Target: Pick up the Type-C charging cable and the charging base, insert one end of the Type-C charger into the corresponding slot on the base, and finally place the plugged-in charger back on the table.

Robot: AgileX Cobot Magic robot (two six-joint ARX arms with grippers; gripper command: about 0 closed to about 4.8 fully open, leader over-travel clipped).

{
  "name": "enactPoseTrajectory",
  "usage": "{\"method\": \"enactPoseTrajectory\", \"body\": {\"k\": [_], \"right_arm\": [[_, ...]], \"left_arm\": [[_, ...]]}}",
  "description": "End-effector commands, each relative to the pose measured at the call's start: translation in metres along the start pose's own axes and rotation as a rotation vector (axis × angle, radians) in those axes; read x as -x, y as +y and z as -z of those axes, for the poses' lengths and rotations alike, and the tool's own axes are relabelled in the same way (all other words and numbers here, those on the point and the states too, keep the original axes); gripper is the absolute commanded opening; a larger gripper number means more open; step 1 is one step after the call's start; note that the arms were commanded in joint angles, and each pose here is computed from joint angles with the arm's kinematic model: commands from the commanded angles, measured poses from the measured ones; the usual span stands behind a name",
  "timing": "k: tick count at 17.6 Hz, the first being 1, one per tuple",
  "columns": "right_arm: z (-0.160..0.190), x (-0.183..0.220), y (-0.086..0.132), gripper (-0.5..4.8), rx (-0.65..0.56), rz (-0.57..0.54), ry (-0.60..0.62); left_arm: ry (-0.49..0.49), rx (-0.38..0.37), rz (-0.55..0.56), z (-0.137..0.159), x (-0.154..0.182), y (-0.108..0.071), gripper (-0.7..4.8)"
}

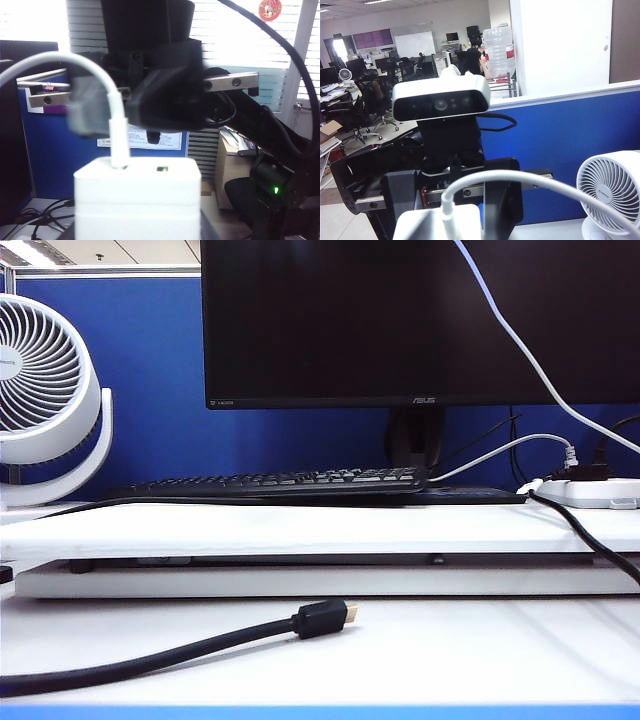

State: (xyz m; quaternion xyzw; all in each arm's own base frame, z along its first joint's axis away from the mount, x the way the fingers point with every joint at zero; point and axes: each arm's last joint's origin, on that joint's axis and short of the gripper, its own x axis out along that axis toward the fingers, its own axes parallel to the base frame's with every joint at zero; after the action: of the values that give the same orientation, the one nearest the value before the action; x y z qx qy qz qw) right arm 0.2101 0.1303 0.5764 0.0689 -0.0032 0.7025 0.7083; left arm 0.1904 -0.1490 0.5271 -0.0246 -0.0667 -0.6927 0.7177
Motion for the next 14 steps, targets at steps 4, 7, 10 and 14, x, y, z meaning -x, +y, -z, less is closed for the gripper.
{"method": "enactPoseTrajectory", "body": {"k": [4, 7, 10, 14], "right_arm": [[-0.0013, -0.0051, 0.0048, 1.39, 0.015, -0.032, -0.006], [-0.0014, -0.0051, 0.0048, 1.38, 0.015, -0.030, -0.007], [-0.0012, -0.0052, 0.0046, 0.98, 0.013, -0.031, -0.006], [0.0004, -0.0059, 0.0028, 0.94, 0.001, -0.031, 0.001]], "left_arm": [[-0.013, -0.019, 0.004, -0.0040, 0.0010, -0.0024, -0.06], [-0.006, -0.010, 0.003, -0.0028, 0.0007, -0.0017, -0.06], [-0.005, -0.008, 0.002, -0.0021, 0.0002, -0.0010, -0.06], [-0.007, -0.010, 0.002, -0.0024, 0.0002, -0.0010, -0.06]]}}
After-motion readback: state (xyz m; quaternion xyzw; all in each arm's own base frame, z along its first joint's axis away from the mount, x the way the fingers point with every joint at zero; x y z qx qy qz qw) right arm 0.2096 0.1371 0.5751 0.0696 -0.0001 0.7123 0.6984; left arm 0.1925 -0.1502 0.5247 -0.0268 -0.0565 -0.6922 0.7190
